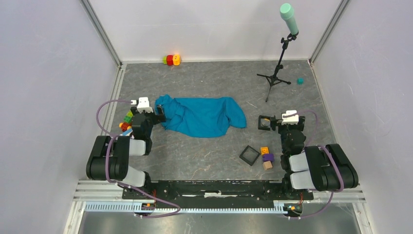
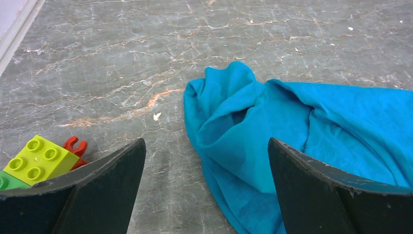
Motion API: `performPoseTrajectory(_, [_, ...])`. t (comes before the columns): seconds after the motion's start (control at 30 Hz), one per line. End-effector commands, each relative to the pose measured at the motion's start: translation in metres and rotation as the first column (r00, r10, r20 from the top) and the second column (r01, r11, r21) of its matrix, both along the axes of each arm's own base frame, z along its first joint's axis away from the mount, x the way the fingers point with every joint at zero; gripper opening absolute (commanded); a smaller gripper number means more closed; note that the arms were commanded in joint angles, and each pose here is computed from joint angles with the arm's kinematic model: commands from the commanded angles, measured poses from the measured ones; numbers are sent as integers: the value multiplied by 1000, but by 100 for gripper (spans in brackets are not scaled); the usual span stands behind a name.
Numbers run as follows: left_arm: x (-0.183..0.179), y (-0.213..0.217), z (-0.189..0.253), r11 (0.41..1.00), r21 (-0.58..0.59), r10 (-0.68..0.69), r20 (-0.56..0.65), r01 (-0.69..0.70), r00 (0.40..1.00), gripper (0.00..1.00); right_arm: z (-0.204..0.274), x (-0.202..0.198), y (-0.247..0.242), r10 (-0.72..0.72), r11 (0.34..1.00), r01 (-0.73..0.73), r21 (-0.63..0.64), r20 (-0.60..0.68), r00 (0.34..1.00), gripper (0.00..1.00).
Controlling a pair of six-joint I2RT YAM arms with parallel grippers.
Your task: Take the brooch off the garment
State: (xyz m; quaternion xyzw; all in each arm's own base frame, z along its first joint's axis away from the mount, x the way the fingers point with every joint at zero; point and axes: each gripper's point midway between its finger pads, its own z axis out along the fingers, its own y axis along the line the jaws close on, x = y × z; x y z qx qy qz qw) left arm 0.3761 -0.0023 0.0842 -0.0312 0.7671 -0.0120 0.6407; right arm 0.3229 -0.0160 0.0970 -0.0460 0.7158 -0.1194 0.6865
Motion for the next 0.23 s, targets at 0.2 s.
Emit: performPoseTrajectory(0.2, [6,-3,5,999,37,-38,10,37,999,100,-14,-22,0,14,1000,-14,-10,-23,1000,98])
